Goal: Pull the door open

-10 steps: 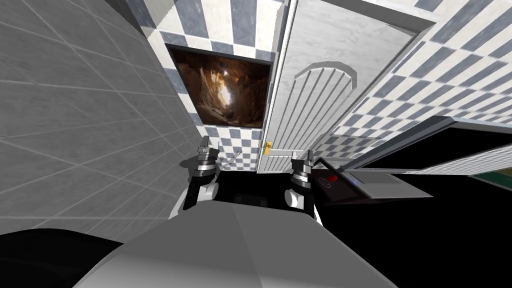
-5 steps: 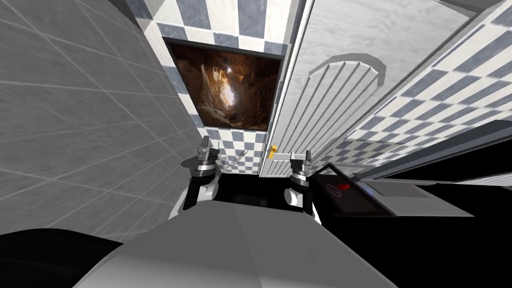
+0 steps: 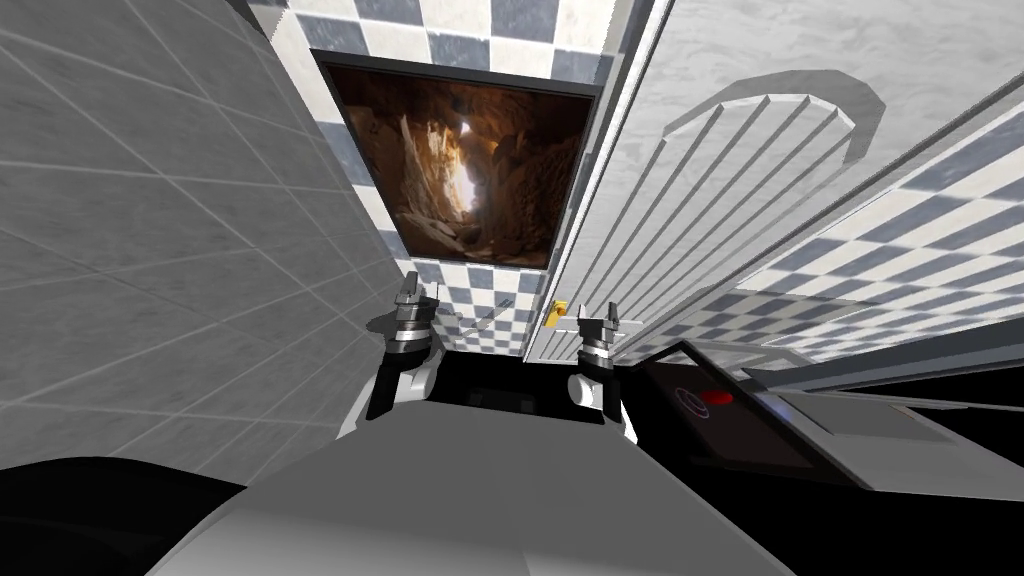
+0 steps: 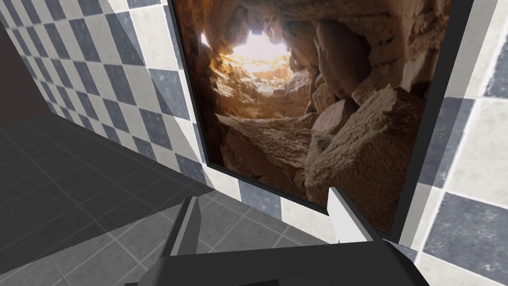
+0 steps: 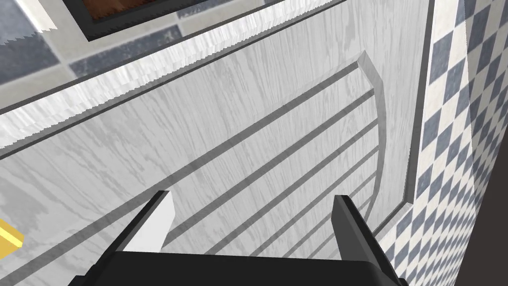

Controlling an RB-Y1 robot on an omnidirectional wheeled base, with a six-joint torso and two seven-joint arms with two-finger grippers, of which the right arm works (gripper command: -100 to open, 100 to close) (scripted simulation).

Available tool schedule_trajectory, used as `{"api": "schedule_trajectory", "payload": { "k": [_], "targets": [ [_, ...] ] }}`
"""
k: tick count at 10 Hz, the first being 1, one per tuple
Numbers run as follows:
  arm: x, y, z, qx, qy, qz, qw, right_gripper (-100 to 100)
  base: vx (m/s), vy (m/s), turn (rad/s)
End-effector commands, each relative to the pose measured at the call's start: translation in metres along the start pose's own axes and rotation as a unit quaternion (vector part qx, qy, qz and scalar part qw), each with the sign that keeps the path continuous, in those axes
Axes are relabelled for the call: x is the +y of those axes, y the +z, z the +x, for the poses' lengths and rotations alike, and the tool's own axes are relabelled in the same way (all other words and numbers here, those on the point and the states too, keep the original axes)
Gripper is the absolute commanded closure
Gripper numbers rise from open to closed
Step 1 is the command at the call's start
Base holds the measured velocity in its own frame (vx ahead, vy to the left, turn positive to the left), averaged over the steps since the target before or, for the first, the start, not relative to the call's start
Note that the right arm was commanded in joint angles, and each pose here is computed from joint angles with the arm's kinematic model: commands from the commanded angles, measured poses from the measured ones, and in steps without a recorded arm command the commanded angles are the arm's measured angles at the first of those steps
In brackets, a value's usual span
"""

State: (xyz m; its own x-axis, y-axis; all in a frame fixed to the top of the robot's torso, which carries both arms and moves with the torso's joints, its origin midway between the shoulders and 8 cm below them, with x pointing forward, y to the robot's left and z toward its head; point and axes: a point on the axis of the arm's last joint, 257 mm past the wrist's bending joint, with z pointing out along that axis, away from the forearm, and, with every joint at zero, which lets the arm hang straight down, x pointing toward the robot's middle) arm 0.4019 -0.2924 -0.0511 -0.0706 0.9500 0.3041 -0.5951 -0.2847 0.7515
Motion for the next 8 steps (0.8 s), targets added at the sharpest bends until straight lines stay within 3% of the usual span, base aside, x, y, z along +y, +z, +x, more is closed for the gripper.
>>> {"api": "schedule_trajectory", "payload": {
  "k": [1,4,8],
  "targets": [
    [-0.009,0.0013,-0.007,-0.006,0.017,0.007,0.9998,-100,0.129,0.057,0.094],
    [-0.027,0.0034,-0.02,-0.02,0.051,0.021,0.9983,-100,0.132,0.032,0.115],
    [-0.047,0.0054,-0.034,-0.038,0.088,0.035,0.9948,-100,0.053,0.013,0.079]
  ]
}}
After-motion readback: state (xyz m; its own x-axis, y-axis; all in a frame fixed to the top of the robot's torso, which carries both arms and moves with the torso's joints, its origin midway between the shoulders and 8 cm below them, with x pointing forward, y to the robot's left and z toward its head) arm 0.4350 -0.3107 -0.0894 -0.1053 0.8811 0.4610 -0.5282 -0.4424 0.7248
